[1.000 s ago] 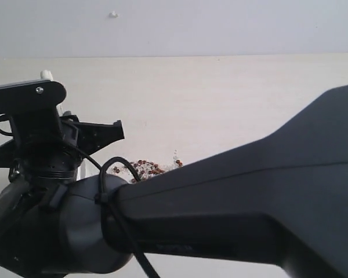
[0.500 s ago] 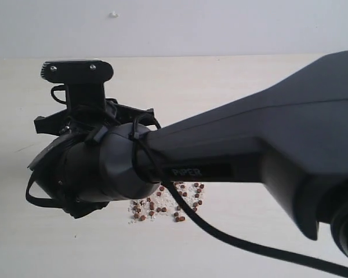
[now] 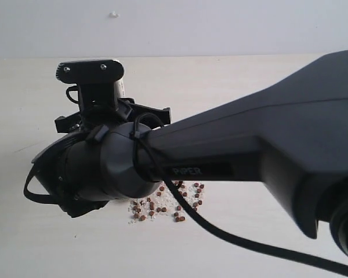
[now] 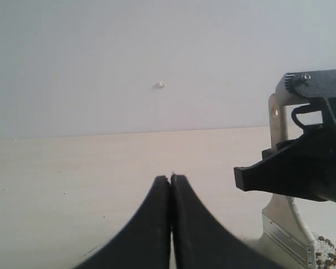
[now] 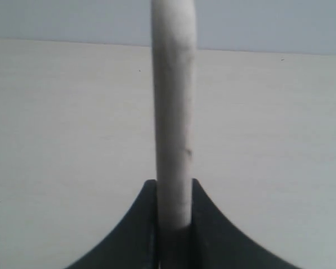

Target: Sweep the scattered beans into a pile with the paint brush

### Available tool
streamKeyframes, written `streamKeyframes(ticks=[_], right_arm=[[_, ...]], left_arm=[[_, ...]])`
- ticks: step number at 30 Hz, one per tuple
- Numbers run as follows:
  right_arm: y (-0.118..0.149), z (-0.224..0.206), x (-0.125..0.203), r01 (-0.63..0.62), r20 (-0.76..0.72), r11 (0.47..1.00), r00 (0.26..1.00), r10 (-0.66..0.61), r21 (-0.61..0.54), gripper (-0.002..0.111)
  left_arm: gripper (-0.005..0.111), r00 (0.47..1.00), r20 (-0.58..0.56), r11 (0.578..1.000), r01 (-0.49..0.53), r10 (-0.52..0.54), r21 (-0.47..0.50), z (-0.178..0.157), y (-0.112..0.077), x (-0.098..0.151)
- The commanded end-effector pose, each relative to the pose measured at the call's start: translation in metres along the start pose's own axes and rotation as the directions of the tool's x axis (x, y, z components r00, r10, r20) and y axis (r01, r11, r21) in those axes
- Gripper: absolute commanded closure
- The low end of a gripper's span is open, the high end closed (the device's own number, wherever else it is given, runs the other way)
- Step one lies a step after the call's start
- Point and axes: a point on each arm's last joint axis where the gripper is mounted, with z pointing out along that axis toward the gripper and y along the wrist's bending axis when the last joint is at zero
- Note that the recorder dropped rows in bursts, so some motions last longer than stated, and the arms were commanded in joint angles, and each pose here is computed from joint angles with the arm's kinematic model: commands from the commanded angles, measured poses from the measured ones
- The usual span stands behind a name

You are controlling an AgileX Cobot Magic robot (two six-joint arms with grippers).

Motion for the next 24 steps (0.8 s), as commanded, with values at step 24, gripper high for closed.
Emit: streamKeyframes(ticks=[24], right_arm=[[-0.106,-0.035,-0.135,0.389,0.347,0.462,0.921,-0.177,-0.797,0.108]], left_arm=[[0.107,1.0,0.01,1.0,0.005,-0.005,0.0,-0.001,0.0,-0.001]])
